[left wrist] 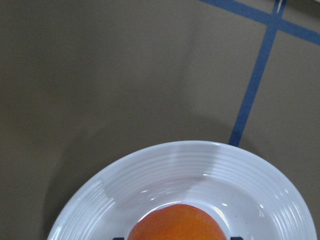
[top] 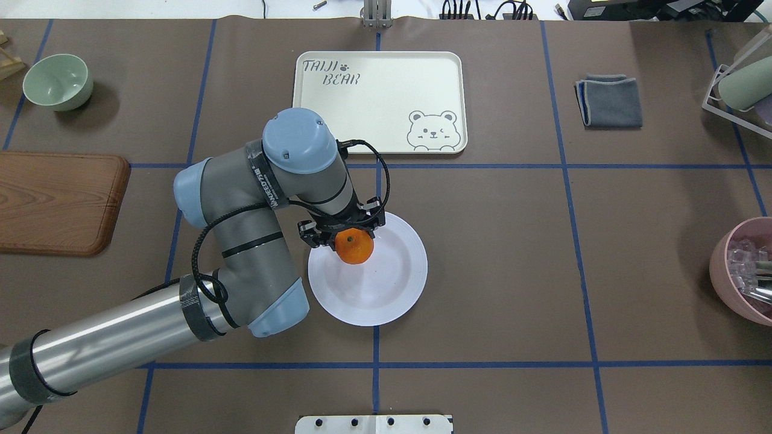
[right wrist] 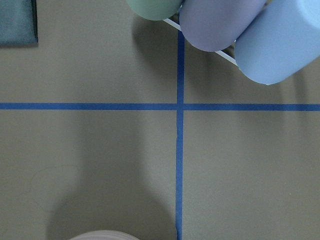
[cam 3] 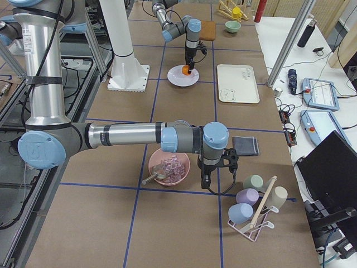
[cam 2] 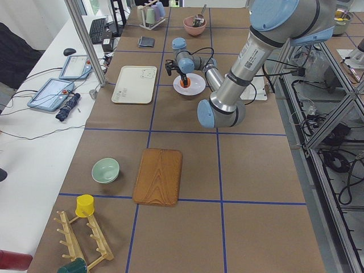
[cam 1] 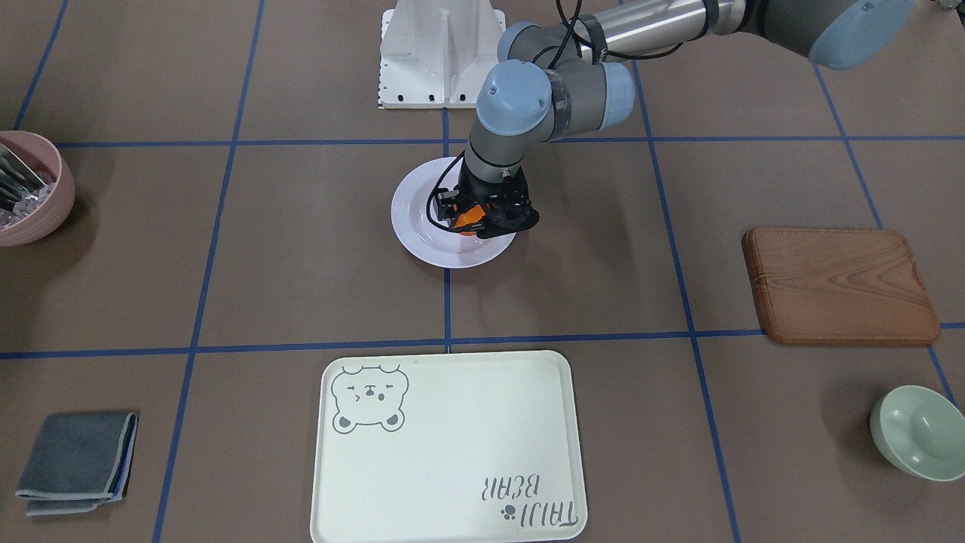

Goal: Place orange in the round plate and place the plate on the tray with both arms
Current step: 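Carry the orange with the left gripper onto the white plate and release, then withdraw the left arm to its rest while the right arm reaches toward the plate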

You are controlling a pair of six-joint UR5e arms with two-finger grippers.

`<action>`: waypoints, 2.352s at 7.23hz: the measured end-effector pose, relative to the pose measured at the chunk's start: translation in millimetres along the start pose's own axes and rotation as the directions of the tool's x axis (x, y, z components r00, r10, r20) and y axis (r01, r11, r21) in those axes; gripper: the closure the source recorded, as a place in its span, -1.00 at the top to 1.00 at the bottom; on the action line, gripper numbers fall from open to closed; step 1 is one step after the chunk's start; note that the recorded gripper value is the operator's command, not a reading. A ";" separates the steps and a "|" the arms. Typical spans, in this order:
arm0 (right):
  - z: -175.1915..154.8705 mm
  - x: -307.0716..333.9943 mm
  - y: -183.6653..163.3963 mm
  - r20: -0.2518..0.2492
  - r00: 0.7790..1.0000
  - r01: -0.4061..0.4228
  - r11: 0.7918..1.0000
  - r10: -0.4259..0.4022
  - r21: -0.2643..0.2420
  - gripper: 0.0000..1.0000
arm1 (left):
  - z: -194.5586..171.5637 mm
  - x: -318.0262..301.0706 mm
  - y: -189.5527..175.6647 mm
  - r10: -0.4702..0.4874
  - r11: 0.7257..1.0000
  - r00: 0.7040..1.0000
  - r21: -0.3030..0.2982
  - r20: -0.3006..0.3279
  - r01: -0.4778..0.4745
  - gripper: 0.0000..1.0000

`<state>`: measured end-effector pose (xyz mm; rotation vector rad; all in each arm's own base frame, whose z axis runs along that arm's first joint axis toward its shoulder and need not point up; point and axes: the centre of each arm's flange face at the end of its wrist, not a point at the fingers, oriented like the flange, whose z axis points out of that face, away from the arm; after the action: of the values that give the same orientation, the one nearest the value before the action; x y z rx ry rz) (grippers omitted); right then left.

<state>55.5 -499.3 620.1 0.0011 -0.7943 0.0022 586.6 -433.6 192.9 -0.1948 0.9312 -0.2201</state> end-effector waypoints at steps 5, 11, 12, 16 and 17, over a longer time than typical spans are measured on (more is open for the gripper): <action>-8.5 -10.6 -2.8 0.004 1.000 0.027 0.999 -0.027 0.017 1.00 | -67.8 -28.9 -20.2 0.060 0.996 0.996 0.067 -0.059 -0.056 0.96; -12.8 -81.4 37.4 0.202 0.972 0.121 0.993 -0.121 0.012 1.00 | -156.5 -141.6 -142.2 0.232 0.945 0.971 0.225 0.050 -0.237 0.96; -14.4 -118.0 21.8 0.272 0.954 0.135 0.991 -0.130 0.000 1.00 | -166.4 -163.8 -158.5 0.243 0.941 0.968 0.225 0.063 -0.251 0.96; -31.1 -320.6 -54.7 0.405 0.906 0.168 0.983 -0.123 -0.078 1.00 | -217.5 -292.5 -234.9 0.297 0.912 0.940 0.244 0.166 -0.331 0.96; -29.8 -377.2 -67.4 0.373 0.921 0.154 0.984 -0.112 -0.084 1.00 | -225.8 -322.5 -251.4 0.308 0.905 0.931 0.242 0.197 -0.350 0.96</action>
<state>-187.4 -567.3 330.0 -0.0521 -1.1682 -0.1770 191.6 -603.7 375.2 0.2010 0.7557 -0.0164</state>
